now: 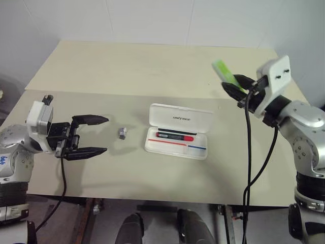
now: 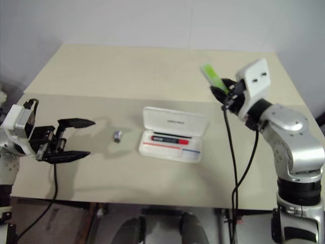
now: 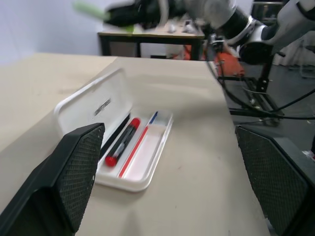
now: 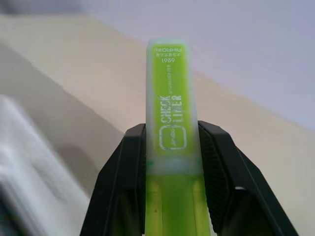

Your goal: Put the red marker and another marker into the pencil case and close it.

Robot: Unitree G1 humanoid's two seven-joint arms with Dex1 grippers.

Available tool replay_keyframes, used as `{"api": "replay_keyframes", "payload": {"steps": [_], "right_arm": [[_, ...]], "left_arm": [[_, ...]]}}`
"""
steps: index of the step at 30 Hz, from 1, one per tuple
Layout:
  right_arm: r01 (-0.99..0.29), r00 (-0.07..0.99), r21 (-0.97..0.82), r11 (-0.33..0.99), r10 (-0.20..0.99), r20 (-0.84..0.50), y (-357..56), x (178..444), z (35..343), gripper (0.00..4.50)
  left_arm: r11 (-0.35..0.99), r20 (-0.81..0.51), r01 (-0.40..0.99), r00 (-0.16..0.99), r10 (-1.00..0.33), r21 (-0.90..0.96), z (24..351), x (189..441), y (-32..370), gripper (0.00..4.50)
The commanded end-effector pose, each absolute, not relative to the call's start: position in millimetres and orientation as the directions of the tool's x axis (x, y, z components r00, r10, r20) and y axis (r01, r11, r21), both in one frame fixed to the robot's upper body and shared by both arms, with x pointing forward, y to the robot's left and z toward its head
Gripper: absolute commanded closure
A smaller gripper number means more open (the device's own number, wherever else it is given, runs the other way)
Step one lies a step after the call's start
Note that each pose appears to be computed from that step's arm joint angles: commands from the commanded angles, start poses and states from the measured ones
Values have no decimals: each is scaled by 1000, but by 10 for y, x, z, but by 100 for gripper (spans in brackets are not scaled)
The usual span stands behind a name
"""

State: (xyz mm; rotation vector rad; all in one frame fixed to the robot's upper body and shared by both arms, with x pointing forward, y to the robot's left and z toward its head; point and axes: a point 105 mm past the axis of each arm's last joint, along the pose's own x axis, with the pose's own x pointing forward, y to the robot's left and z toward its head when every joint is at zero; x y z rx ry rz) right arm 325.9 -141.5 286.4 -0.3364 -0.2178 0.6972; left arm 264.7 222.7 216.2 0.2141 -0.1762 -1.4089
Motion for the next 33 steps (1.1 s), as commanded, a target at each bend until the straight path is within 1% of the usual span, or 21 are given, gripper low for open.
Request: {"api": "replay_keyframes", "payload": {"steps": [1,4,5,8,10,12,14,17,22,33], "right_arm": [[-760,568,-403,510,823,-31,-1042,2969,2877,339],[-855,425,-396,335,889,-167,-830,2787,2726,339],[-872,394,-389,298,898,-196,-792,2748,2685,339],[-897,345,-368,244,907,-241,-714,2700,2585,339],[-911,326,-356,211,896,-303,-657,2705,2395,339],[-916,319,-356,184,872,-371,-598,2745,2174,339],[-920,308,-356,164,864,-398,-530,2768,2048,339],[-920,306,-362,151,852,-424,-419,2827,1882,339],[-908,321,-395,137,834,-448,-321,2927,1703,339],[-886,364,-438,149,809,-462,-284,3182,1578,339]], "left_arm": [[48,-41,957,63,-997,285,2156,2519,2283,0],[39,-72,956,63,-995,290,2083,2494,2318,0],[37,-72,956,60,-996,291,2077,2488,2325,0],[25,-67,958,46,-997,286,2068,2465,2337,0],[26,-60,960,44,-997,277,2063,2456,2363,0],[36,-57,964,53,-997,263,2047,2458,2406,0],[43,-62,965,61,-996,259,2026,2469,2430,0],[39,-56,964,56,-997,265,2021,2475,2421,0],[20,-48,963,34,-998,269,2029,2445,2380,0],[10,-38,960,22,-999,278,2062,2384,2363,0]]}}
